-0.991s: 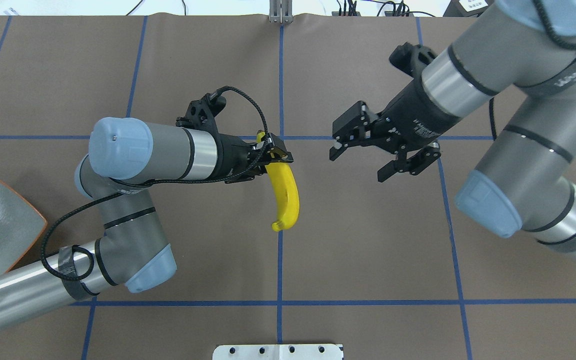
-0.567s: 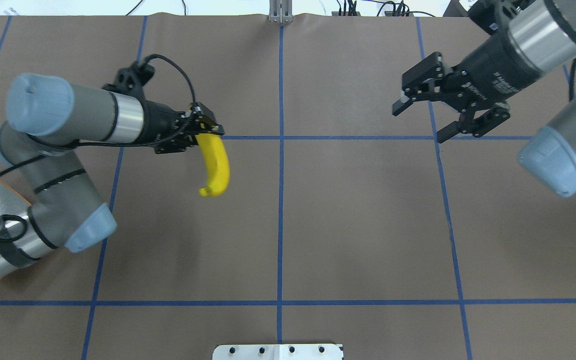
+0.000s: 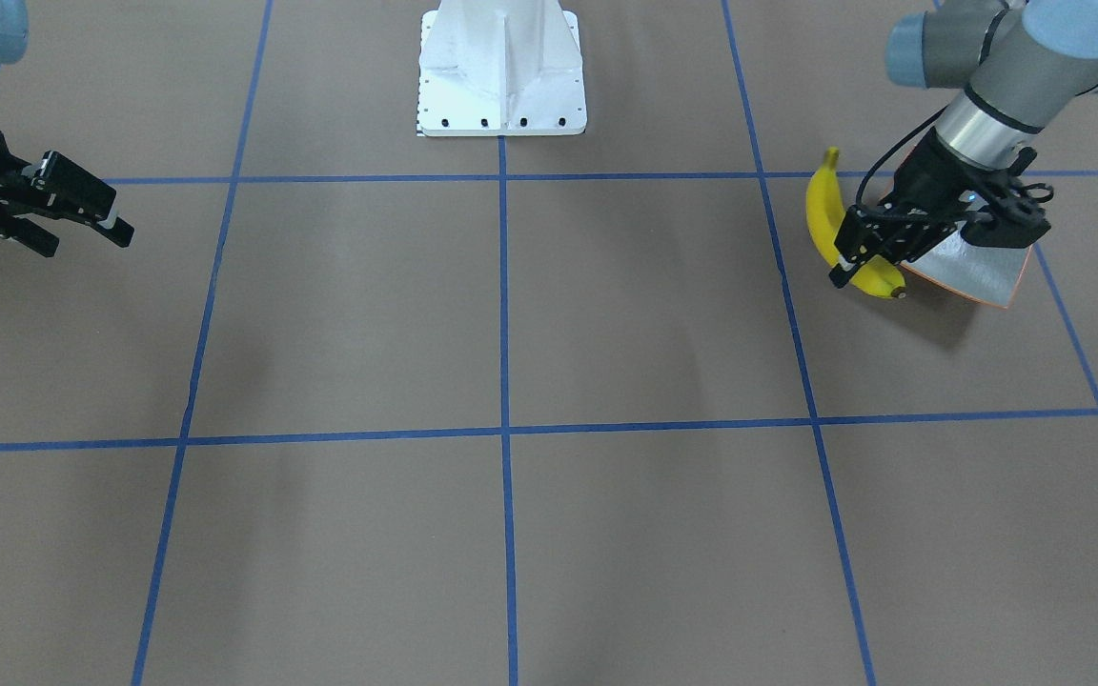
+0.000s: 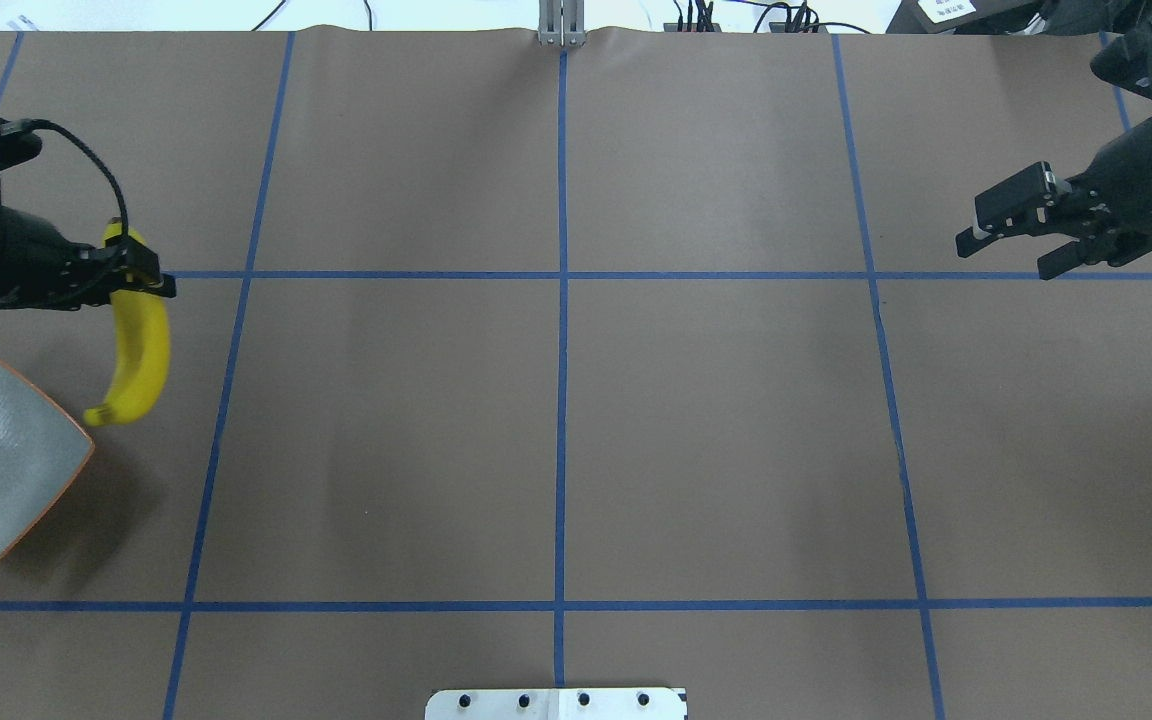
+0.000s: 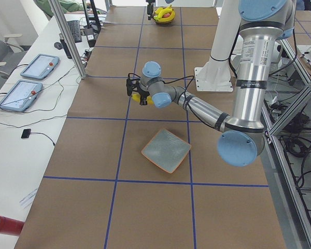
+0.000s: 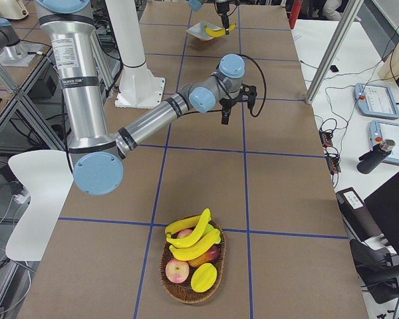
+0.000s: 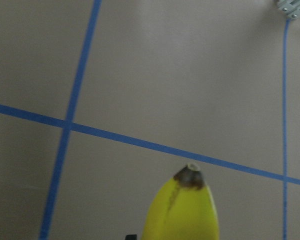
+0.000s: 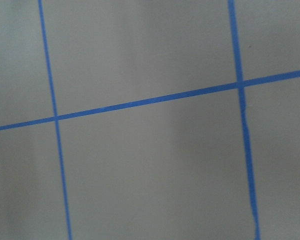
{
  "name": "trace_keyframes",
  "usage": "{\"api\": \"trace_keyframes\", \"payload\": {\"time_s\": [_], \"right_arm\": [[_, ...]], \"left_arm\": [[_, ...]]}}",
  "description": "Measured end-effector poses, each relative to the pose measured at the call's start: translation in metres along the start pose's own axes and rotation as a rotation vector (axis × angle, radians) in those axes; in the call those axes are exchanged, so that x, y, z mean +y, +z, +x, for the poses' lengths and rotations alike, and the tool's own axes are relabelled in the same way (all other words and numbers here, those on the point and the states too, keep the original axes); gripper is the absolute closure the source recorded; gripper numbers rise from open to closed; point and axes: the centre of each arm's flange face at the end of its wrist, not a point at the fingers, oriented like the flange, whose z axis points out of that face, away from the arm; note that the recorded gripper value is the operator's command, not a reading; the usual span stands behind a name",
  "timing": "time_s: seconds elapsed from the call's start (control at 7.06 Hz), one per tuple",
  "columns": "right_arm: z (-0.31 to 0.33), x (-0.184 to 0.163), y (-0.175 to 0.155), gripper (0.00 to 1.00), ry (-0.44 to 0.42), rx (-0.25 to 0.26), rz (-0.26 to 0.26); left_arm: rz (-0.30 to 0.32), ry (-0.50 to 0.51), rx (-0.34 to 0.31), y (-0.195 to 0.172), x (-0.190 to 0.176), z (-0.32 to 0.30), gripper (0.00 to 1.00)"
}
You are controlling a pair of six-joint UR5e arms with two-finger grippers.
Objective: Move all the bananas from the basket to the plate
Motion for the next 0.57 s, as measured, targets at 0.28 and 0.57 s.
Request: {"api": "trace_keyframes", "payload": {"time_s": [0.28,0.57], "right_arm": [[0.033,0.002,0.015,0.00,-0.039,0.050,-0.014],[0.041,-0.001,0.021,0.00,-0.038,0.062,-0.022]], "left_arm": [[-0.051,0.058,-0.137,-0.005,0.021,-0.077,1.00],[-0.092,0.044,-0.217,0.013,0.028,-0.123,1.00]]}}
